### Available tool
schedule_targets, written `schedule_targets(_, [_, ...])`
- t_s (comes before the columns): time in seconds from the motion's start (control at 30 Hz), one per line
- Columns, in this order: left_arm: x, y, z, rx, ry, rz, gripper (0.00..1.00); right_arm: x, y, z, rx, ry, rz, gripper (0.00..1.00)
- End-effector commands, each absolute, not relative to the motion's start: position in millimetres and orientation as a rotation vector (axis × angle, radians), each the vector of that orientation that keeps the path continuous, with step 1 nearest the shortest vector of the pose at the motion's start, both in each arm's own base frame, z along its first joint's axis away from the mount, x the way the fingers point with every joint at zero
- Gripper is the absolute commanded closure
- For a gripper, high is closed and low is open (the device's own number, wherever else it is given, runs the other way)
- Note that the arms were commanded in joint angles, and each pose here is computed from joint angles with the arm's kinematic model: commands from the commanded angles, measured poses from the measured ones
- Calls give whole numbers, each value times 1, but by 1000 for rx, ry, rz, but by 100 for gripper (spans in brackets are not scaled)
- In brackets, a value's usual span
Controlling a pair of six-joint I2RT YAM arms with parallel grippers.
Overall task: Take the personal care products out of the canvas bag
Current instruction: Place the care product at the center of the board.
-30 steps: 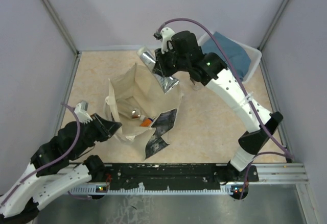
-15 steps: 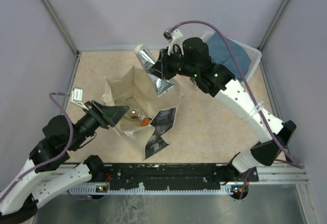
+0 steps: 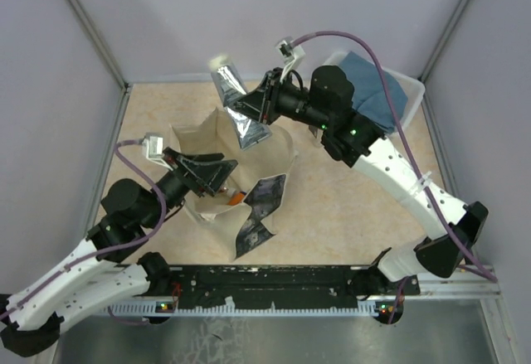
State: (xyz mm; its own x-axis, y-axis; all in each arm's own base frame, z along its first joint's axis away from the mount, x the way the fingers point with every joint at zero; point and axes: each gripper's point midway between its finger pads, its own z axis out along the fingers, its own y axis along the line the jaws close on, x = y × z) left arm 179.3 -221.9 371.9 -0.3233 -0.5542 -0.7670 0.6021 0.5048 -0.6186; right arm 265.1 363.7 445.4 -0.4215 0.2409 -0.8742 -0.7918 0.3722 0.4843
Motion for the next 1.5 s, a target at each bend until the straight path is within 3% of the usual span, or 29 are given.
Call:
schedule_targets(0.0, [178, -216, 412, 75, 1309, -1166, 23, 233, 353, 524, -526, 1304, 1402, 100])
schedule_targets(0.4, [194, -234, 414, 120, 1252, -1121, 15, 219, 353, 527, -548, 1262, 1478, 100])
schedule_targets(0.73, [213, -256, 415, 161, 1254, -1074, 24, 204, 364, 526, -604, 1246, 1537, 100])
schedule_targets(1.13, [218, -251, 432, 148, 1213, -1026, 24, 199, 365, 517, -634, 1266, 1548, 100])
schedule_targets(1.23, [222, -253, 434, 149, 1219, -1009, 33, 196, 366, 516, -650, 1264, 1559, 100])
schedule_targets(1.33, [225, -257, 436, 155, 1221, -1006, 49, 193, 368, 515, -660, 1265, 1570, 100])
schedule_targets(1.47, [223, -259, 442, 159, 1198, -1025, 58, 190, 371, 511, -677, 1278, 1579, 100])
